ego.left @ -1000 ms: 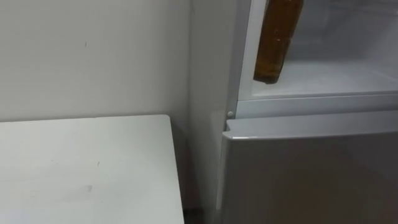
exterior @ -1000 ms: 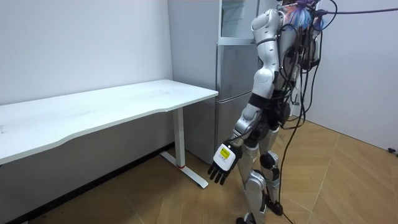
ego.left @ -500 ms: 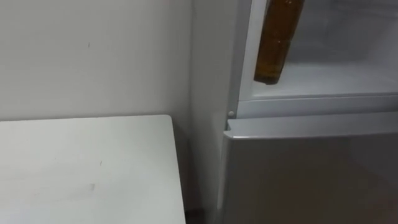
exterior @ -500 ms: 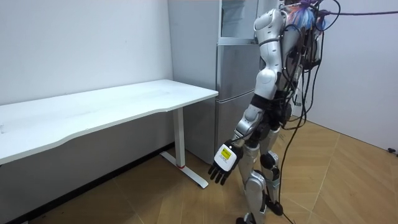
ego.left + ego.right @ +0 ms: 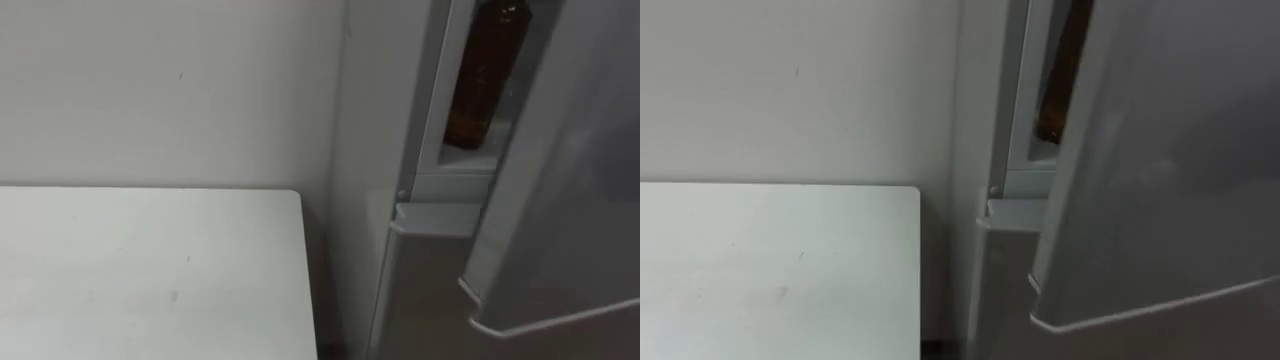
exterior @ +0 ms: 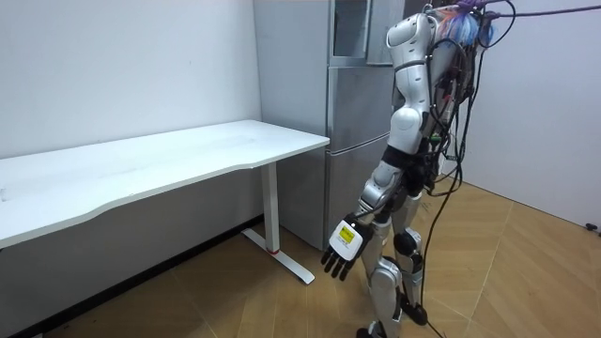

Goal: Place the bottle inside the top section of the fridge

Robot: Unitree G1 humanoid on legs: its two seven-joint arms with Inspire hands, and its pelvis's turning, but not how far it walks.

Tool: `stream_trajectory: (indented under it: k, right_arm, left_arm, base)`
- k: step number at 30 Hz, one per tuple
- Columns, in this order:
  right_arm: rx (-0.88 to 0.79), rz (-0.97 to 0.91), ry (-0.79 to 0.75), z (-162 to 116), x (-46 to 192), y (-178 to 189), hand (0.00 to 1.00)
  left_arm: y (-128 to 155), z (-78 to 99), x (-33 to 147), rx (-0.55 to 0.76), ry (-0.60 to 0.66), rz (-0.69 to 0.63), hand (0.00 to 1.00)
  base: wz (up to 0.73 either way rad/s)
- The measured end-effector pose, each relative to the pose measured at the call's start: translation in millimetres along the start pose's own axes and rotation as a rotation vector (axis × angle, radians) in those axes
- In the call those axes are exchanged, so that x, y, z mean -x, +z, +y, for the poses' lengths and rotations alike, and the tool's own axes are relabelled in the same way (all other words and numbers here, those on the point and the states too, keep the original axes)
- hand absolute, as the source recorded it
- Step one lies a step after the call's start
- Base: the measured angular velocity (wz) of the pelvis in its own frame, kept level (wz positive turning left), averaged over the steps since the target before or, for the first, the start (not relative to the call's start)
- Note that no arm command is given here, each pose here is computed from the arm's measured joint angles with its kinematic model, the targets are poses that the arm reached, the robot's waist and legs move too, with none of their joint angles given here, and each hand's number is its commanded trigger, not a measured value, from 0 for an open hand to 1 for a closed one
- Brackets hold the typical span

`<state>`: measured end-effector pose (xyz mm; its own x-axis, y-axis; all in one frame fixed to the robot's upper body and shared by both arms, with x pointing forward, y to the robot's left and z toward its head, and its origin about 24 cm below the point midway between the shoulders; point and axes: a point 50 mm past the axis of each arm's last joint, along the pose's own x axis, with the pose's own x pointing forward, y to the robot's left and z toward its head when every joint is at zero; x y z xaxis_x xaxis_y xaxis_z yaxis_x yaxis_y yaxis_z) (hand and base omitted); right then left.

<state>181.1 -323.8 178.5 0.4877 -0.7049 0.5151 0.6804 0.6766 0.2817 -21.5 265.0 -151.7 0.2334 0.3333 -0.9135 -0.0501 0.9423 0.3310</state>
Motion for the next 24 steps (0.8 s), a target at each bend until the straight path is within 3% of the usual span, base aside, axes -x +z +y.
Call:
stream_trajectory:
  k: [24]
  right_arm:
    - [-0.045, 0.031, 0.218, 30.2, 13.5, -3.3, 0.0]
  left_arm:
    - [3.9, -1.9, -3.2, -0.047, 0.006, 0.021, 0.0]
  base:
    - [0.01]
